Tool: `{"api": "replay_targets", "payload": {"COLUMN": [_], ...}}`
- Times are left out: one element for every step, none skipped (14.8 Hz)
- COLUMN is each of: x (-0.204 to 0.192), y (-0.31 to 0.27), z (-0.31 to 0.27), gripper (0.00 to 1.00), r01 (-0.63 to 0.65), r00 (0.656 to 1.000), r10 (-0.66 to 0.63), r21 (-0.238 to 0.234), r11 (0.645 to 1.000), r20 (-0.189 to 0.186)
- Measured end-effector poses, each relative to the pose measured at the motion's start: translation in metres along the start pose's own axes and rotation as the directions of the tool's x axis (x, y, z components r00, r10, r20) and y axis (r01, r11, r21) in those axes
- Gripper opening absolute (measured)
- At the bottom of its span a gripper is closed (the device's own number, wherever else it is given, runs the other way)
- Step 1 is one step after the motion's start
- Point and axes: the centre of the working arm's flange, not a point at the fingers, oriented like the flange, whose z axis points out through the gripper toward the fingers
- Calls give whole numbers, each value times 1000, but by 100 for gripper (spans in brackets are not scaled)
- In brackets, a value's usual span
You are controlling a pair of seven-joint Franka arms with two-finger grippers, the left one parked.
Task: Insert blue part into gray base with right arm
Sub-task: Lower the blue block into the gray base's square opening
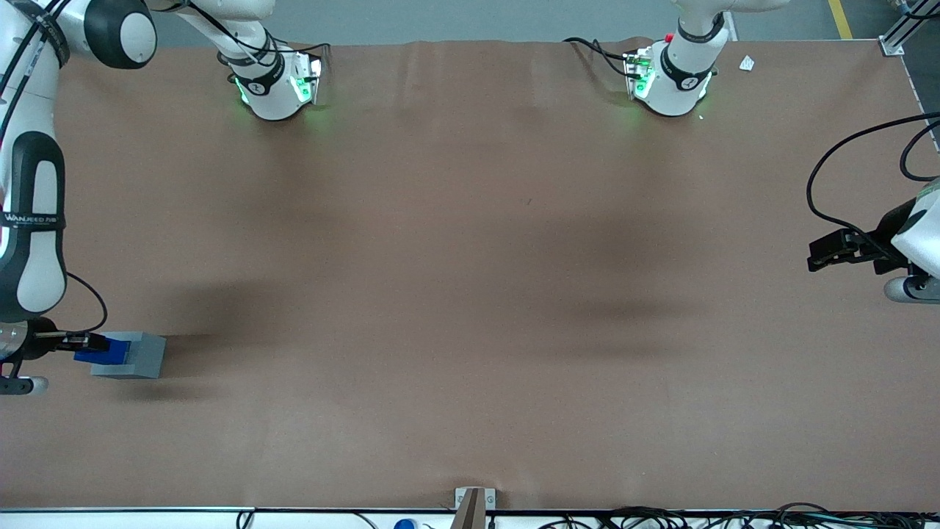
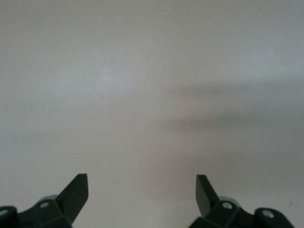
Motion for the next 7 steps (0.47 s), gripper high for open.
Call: {"api": "replay_targets", "payload": {"x": [0, 0, 0, 0, 0, 0, 0], "y": [0, 0, 0, 0, 0, 0, 0], "z": [1, 2, 2, 2, 2, 2, 3], "gripper": [51, 51, 51, 51, 51, 51, 51], "r01": [0, 1, 1, 2, 2, 2, 2], "r00": [1000, 1000, 1000, 1000, 1000, 1000, 1000], "r10": [0, -1, -1, -2, -2, -2, -2], "r21": [0, 0, 0, 0, 0, 0, 0], "r11": [1000, 1000, 1000, 1000, 1000, 1000, 1000], "r20": [2, 3, 3, 3, 3, 3, 4]}}
